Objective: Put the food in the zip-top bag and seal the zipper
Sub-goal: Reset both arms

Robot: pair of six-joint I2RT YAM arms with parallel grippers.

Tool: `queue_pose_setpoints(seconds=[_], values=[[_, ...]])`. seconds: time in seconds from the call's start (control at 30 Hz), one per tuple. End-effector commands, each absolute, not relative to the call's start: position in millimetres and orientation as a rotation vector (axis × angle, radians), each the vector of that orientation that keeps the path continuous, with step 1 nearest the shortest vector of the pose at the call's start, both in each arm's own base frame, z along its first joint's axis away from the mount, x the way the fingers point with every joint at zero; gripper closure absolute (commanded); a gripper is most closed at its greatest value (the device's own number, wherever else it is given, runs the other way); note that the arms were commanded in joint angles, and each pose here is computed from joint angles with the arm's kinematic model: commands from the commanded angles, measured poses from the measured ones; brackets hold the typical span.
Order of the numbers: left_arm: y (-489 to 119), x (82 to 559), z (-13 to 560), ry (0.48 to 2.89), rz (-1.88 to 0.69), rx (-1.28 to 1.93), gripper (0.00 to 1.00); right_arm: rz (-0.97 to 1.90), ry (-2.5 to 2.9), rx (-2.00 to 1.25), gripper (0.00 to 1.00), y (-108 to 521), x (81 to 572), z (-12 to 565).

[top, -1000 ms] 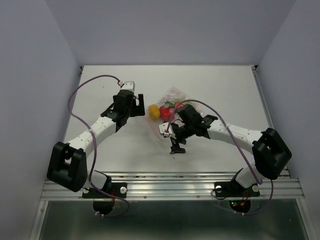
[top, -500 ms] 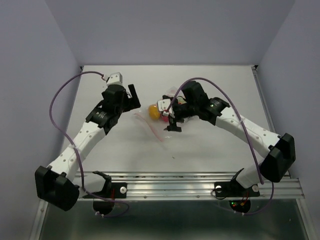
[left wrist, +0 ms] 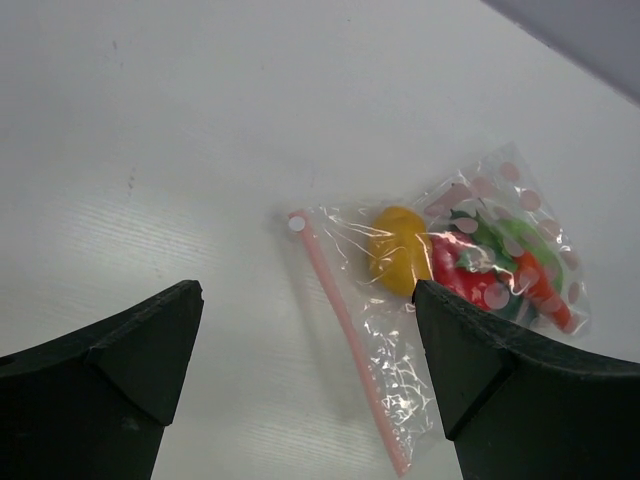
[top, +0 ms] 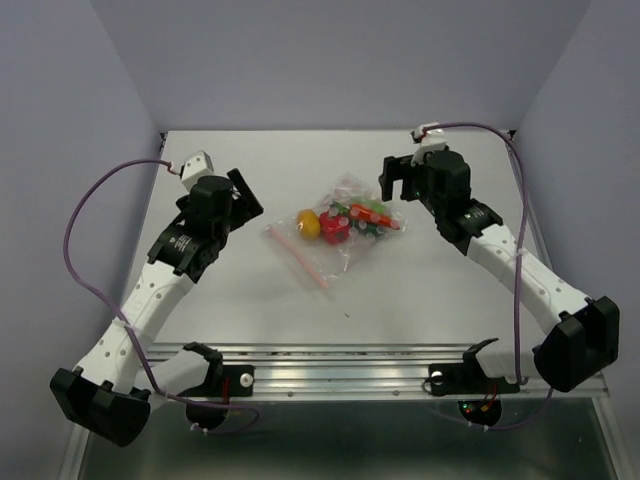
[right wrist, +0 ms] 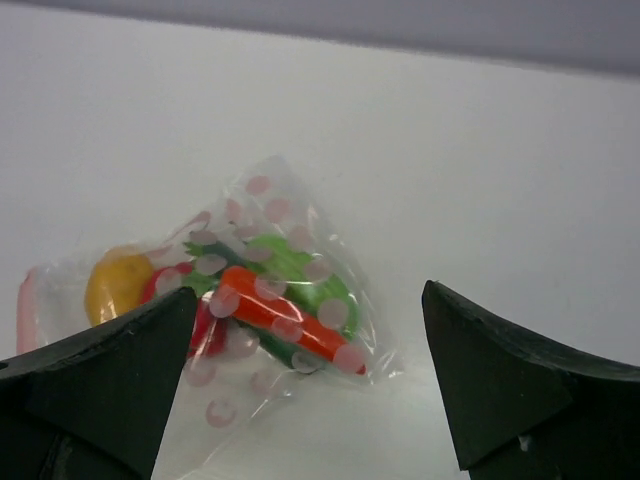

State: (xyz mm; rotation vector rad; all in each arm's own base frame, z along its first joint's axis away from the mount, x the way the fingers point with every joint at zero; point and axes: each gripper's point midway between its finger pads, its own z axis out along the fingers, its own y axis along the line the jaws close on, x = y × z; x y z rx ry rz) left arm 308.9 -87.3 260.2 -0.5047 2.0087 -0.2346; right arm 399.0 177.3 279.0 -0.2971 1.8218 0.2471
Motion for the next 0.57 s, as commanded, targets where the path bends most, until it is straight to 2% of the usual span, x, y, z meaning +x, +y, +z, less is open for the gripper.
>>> queue_pose_setpoints(seconds=[0.0,0.13,0.23,0.53], values=[[-73.5,301.2,269.4,1.96,-0.208,-0.581,0.01,0.071,1.764,0.468,0.0,79.2,387.4,280.0],[-72.0,303.1,275.3,1.944,-0.202,-0.585,0.01,-0.07,1.814,0.631,0.0,46.5,356.3,242.3],[-70.9,304.5,272.9,1.952,-0.184,-0.587,0.01,-0.101,1.822,0.659,0.0,36.5,341.4,234.5],[-62.4,302.7,261.2,1.969,-0.12,-0.622,0.01,-0.072,1.828,0.682,0.0,36.3,333.4,225.7]])
